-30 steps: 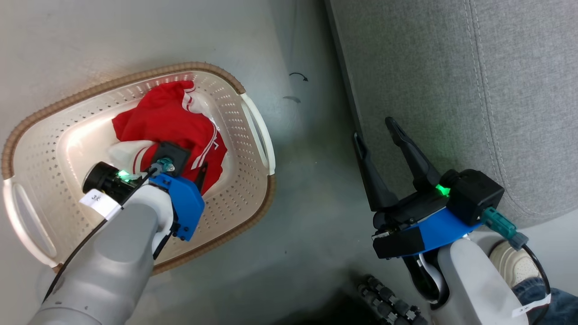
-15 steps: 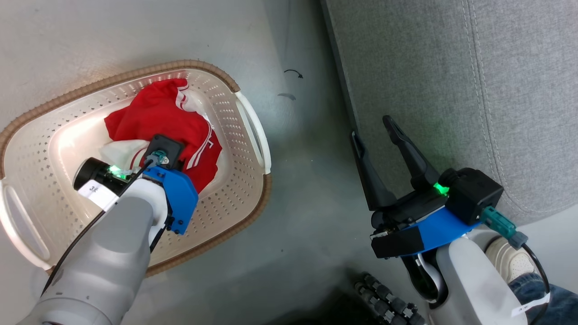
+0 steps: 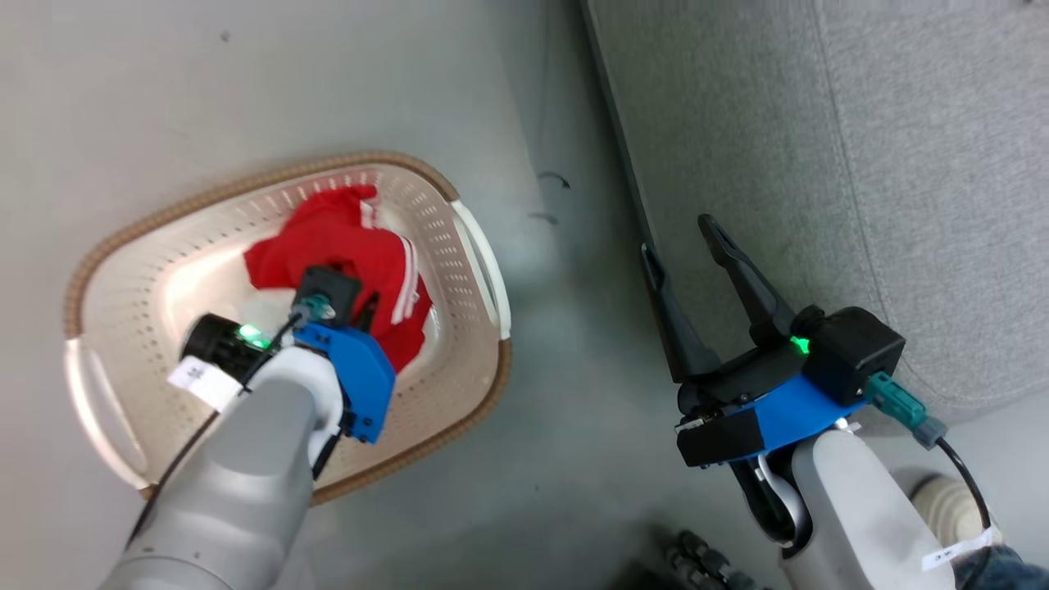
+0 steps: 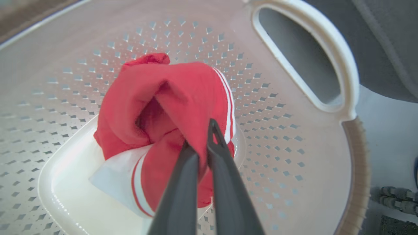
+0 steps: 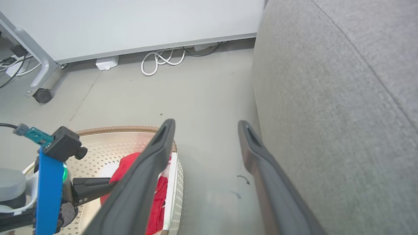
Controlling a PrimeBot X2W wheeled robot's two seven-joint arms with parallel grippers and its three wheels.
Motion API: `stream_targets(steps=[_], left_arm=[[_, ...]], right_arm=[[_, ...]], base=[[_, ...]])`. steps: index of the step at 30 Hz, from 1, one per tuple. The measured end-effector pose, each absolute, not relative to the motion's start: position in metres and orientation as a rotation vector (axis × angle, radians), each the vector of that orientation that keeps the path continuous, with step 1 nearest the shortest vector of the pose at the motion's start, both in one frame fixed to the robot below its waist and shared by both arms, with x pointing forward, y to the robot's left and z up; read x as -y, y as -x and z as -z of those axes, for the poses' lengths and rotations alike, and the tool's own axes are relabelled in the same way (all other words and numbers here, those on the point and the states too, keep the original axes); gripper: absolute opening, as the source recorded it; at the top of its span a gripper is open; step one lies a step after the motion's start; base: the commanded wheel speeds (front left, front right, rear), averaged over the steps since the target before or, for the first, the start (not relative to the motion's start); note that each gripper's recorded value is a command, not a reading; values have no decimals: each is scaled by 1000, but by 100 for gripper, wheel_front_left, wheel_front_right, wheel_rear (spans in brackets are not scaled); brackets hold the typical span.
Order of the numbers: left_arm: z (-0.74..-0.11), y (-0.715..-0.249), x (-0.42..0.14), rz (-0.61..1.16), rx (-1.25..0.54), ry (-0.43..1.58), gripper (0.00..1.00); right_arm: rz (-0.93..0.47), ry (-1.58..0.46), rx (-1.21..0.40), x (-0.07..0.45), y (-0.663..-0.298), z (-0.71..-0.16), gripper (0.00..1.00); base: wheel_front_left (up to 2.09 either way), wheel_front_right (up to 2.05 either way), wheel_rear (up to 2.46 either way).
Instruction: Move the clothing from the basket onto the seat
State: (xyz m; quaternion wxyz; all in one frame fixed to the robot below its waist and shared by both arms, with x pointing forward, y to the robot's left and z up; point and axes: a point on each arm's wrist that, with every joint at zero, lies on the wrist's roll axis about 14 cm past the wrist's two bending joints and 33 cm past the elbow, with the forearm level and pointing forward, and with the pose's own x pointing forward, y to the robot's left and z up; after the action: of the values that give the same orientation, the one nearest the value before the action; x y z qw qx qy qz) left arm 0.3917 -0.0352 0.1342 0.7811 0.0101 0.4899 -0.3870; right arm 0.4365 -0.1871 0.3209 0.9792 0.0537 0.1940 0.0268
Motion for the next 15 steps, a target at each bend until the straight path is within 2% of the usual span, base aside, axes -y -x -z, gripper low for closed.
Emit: stream_targets(steps=[15], left_arm=[[-245,-396,27,728,-820,100,0]], right_arm=[[-118,-97,-253,165,-436,-390,100]], base=[[0,0,0]])
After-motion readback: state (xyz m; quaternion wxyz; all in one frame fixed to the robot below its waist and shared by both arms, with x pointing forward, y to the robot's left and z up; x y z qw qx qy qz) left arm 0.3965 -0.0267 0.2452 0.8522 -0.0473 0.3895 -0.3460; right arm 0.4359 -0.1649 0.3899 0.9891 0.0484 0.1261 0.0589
